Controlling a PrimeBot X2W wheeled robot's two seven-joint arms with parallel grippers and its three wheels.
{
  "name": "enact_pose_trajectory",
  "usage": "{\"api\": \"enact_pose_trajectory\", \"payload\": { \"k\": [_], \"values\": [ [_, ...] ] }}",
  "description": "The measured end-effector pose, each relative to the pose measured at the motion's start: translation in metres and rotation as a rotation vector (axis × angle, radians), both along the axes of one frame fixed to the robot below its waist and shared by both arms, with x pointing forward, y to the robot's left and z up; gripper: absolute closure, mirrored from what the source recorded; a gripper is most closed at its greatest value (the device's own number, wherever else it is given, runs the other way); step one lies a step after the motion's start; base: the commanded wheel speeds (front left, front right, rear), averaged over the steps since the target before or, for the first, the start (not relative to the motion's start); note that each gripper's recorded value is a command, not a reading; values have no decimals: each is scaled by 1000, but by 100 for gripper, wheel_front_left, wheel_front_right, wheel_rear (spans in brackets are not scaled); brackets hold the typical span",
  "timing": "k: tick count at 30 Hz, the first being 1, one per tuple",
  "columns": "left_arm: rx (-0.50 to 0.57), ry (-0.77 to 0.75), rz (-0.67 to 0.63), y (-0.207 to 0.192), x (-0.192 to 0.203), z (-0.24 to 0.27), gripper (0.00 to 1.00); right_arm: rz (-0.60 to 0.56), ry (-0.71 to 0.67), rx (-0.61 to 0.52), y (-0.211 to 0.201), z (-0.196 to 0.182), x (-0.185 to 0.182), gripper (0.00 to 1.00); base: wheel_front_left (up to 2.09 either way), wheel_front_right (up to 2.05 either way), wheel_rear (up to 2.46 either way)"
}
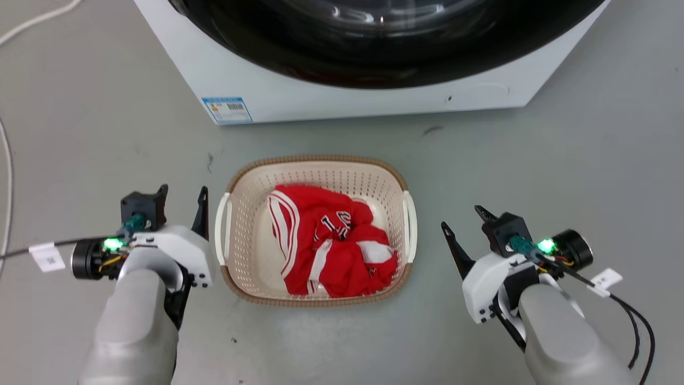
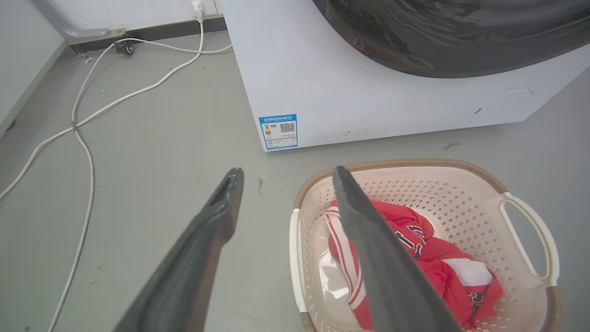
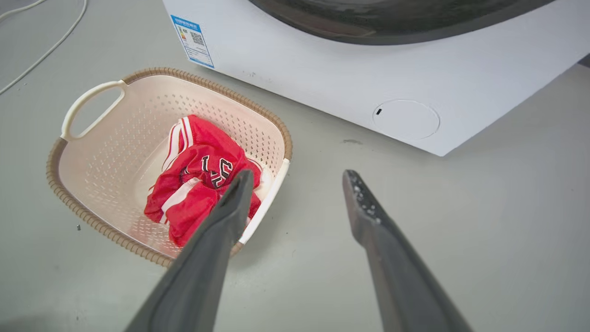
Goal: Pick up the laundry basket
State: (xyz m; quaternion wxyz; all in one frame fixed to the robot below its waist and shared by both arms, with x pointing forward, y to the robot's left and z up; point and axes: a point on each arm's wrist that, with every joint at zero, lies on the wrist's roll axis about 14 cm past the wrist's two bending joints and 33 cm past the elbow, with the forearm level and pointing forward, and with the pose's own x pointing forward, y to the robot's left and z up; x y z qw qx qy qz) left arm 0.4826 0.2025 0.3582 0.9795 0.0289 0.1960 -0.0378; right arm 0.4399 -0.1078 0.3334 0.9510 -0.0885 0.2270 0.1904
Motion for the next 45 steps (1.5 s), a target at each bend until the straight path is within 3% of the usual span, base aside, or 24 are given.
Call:
{"api": "enact_pose_trajectory", "payload": {
  "k": [16, 45],
  "values": [
    [22, 350, -41, -8, 5, -107, 0, 100, 280, -47, 16, -90, 3, 0, 0, 0, 0],
    [28, 597, -52, -7, -17, -194, 0, 166, 520, -32, 43, -176, -5, 0, 0, 0, 0]
  ]
}}
